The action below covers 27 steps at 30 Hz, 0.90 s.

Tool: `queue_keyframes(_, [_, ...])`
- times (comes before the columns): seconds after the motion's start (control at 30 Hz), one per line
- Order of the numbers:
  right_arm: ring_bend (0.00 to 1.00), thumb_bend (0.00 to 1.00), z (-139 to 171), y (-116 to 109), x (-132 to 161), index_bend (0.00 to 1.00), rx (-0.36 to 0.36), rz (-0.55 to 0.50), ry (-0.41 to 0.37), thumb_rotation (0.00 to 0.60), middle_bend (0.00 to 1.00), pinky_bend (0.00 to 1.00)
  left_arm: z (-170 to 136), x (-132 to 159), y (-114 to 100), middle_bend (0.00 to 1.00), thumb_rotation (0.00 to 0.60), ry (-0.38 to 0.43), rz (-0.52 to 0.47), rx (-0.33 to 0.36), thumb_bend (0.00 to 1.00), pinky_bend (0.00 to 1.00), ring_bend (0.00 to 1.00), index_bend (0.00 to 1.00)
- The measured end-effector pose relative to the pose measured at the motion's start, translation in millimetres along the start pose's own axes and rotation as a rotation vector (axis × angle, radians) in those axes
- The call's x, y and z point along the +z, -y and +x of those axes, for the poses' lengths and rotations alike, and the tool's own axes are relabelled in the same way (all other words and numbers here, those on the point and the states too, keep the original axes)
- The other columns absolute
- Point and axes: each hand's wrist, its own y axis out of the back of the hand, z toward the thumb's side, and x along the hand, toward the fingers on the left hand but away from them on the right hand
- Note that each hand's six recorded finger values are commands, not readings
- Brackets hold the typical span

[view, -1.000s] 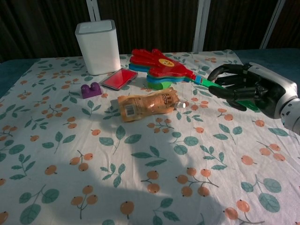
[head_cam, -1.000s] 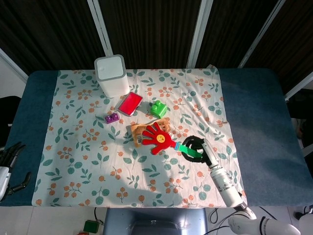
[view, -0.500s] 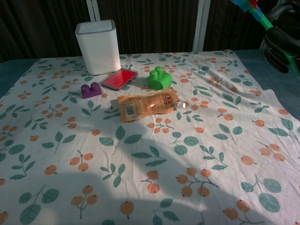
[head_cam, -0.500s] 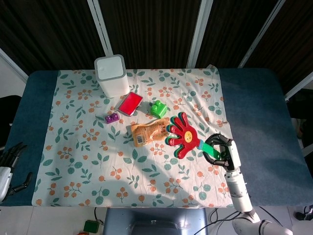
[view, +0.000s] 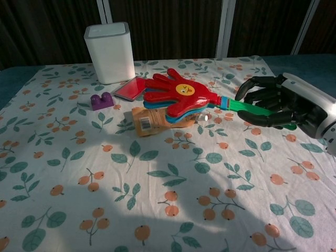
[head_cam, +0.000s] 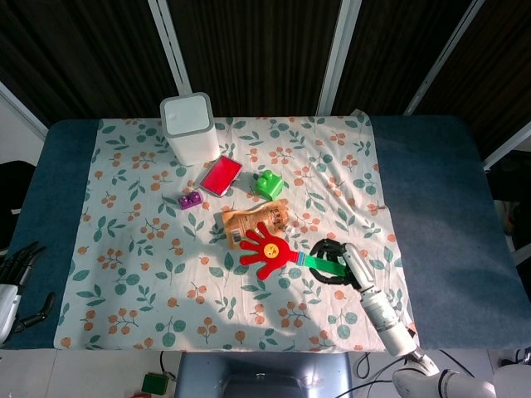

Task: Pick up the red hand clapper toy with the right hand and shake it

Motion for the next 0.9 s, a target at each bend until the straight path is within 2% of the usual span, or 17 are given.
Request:
queue_keyframes(0.07, [0.98, 0.57, 2.1, -3.4, 4.7, 0.94, -0.011, -0.054, -0.016, 0.6, 0.8, 1.0, -0.4, 0.7, 0.1, 0.0, 0.6, 0.002, 0.001, 0.0, 0.42, 0.13, 0.0, 0.0])
queue_keyframes(0.13, [0.98, 0.57, 6.0, -11.2, 10.8, 0.94, -0.05, -0.156, -0.043, 0.6, 0.8, 1.0, -1.5, 1.6, -0.2, 0.0, 0.6, 0.006, 0.003, 0.003, 0.42, 0.13, 0.0, 0.0])
queue_keyframes(0.33, [0.99, 0.58, 26.3, -47.3, 35.0, 0.95, -0.238, -0.487, -0.186, 0.6, 0.81, 1.0, -2.1, 2.3, 2.3, 0.0, 0.6, 0.006, 0.011, -0.003, 0.42, 0.13, 0.0, 0.0])
queue_keyframes(0.4, [0.99, 0.59, 31.6, -57.4, 36.7, 0.95, -0.286, -0.597, -0.2, 0.6, 0.81, 1.0, -1.2, 2.4, 3.4, 0.0, 0.6, 0.005, 0.013, -0.007, 0.42, 0.13, 0.0, 0.0])
queue_keyframes(0.5, [0.99, 0.59, 33.6, -64.8, 31.4, 0.95, -0.319, -0.679, -0.175, 0.6, 0.81, 1.0, -0.4, 3.0, 4.2, 0.0, 0.6, 0.004, 0.015, -0.009, 0.42, 0.13, 0.0, 0.0])
queue_keyframes(0.57, [0.99, 0.6, 32.3, -63.7, 28.2, 0.95, -0.312, -0.671, -0.157, 0.6, 0.81, 1.0, 0.0, 2.9, 4.8, 0.0, 0.6, 0.003, 0.016, -0.01, 0.42, 0.13, 0.0, 0.0])
queue_keyframes(0.67, [0.99, 0.63, 28.3, -57.1, 22.5, 0.95, -0.274, -0.587, -0.122, 0.6, 0.81, 1.0, -0.1, 2.5, 5.2, 0.0, 0.6, 0.001, 0.016, -0.012, 0.42, 0.13, 0.0, 0.0])
queue_keyframes(0.77, [0.99, 0.65, 22.1, -47.6, 17.0, 0.95, -0.226, -0.45, -0.09, 0.6, 0.81, 1.0, -0.3, 2.5, 4.4, 0.0, 0.6, 0.003, 0.014, -0.01, 0.42, 0.13, 0.0, 0.0])
queue_keyframes(0.9, [0.99, 0.65, 13.0, -32.3, 6.9, 0.95, -0.155, -0.213, -0.031, 0.6, 0.81, 1.0, -1.3, 2.0, 2.7, 0.0, 0.6, 0.005, 0.01, -0.007, 0.42, 0.13, 0.0, 0.0])
